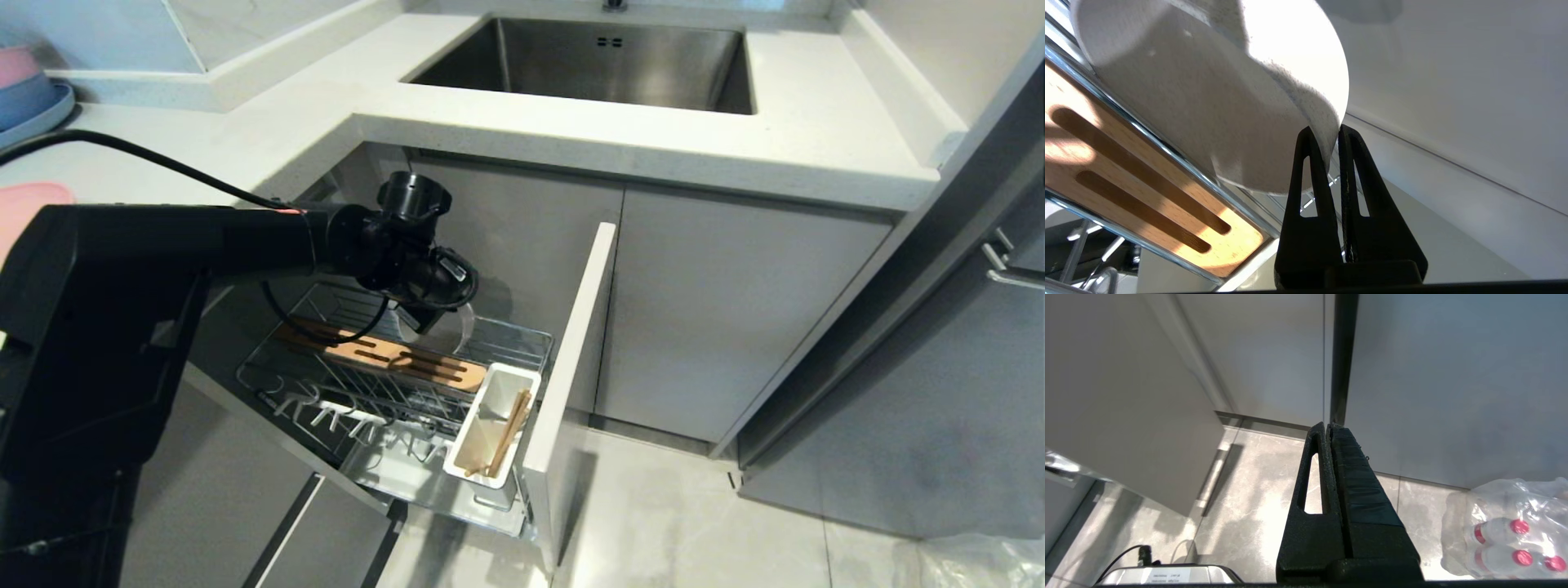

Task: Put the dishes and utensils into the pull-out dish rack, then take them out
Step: Take the bowl out of the cupboard

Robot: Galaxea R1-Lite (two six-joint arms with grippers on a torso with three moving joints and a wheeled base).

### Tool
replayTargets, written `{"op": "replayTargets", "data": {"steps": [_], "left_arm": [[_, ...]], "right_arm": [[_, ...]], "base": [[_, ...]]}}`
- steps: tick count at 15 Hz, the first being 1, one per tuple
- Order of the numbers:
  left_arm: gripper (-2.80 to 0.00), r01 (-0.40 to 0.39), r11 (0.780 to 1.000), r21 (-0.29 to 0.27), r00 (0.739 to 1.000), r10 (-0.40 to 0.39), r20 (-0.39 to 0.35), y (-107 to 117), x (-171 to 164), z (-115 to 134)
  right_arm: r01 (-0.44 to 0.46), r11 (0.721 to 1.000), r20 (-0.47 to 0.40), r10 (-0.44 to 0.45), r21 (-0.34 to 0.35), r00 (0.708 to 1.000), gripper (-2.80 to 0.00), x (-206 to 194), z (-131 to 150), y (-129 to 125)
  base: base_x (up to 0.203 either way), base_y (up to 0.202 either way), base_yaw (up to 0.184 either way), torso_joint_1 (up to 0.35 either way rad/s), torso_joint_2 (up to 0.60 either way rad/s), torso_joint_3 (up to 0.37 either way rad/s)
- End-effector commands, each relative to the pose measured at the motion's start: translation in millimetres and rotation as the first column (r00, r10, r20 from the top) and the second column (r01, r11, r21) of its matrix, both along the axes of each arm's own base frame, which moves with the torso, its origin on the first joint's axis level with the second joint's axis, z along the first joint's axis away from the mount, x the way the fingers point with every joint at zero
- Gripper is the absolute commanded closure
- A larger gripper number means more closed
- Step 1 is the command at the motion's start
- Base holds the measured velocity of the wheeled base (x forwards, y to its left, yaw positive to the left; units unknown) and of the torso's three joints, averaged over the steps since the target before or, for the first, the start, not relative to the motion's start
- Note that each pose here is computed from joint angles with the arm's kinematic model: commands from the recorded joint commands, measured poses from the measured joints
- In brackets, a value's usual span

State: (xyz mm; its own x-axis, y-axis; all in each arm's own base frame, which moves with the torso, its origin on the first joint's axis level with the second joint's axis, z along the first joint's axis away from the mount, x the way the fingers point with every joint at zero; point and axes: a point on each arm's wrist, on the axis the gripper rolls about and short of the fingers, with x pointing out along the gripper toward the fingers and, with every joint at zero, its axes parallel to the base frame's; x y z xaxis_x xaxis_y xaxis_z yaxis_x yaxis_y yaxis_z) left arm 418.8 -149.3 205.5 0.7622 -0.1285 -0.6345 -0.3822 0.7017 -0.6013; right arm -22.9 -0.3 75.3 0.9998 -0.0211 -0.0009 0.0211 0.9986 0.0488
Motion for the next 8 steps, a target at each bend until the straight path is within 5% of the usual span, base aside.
{"op": "replayTargets", "data": {"steps": [1, 8], "left_arm": [[0.00, 0.004, 1.000, -0.010, 1.000, -0.004, -0.003, -0.7, -2.3, 2.6], [0.00, 0.035, 0.998, -0.056, 0.998, -0.031, 0.059, -0.9, -27.0, 41.6]], "right_arm": [[-0.001, 1.000, -0.002, 0.001, 0.000, 1.000, 0.00, 0.2, -0.4, 0.0], [-0.001, 1.000, -0.002, 0.001, 0.000, 1.000, 0.00, 0.2, -0.4, 0.0]], "base": [[0.000, 0.000, 0.000, 0.000, 0.00, 0.000], [0.000, 0.000, 0.000, 0.000, 0.00, 0.000]]}}
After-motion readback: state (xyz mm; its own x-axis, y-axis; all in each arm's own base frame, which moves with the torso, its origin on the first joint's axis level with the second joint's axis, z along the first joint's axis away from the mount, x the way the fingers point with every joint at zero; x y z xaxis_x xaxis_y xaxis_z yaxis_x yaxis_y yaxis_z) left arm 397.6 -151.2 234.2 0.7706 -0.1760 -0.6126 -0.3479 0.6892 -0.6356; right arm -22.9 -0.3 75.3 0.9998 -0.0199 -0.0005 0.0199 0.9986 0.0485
